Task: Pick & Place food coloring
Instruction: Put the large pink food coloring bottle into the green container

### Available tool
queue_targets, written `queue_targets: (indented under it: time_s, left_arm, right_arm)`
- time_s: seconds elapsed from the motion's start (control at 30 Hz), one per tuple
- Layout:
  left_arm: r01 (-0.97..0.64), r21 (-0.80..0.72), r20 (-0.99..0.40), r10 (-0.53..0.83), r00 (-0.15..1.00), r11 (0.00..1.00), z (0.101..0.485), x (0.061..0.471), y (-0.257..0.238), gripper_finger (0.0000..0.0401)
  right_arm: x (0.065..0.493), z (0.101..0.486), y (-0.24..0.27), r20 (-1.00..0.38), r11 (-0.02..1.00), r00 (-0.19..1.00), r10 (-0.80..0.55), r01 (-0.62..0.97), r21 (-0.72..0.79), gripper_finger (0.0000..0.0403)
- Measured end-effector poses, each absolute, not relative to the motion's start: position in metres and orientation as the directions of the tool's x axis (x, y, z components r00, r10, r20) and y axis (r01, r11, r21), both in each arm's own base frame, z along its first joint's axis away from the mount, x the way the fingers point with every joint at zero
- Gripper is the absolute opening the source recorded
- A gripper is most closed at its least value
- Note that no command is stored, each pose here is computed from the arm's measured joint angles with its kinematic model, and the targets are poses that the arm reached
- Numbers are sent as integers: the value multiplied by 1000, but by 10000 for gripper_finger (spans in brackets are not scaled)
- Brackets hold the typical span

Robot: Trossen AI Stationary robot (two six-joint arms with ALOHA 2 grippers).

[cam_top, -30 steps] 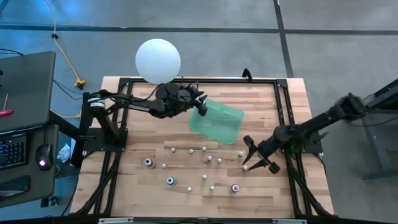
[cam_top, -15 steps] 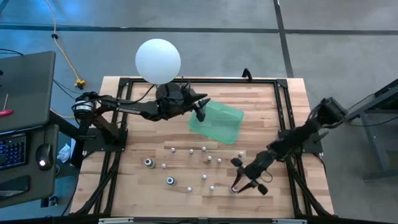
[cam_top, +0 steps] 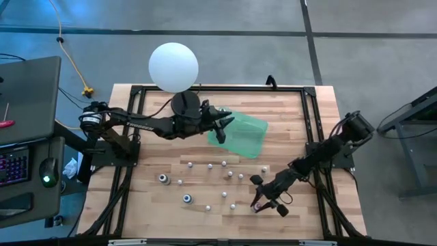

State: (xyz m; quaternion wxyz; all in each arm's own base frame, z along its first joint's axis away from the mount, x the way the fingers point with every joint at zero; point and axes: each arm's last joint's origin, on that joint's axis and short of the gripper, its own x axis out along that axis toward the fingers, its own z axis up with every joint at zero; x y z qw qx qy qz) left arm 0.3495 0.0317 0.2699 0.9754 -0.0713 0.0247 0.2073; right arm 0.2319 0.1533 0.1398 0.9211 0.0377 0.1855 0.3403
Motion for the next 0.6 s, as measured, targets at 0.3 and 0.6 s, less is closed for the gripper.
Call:
queue_targets:
  time_s: [0.3, 0.6]
  left_arm:
    - [-410, -131, -72, 404, 912, 903, 270, 349, 33, 115]
    - [-403, -58, 20, 405, 914, 913, 303, 330, 31, 115]
  right_arm:
    - [233, 143, 153, -285, 782, 732, 619, -610, 132, 37]
    - [241, 178, 139, -144, 856, 854, 499, -461, 235, 44]
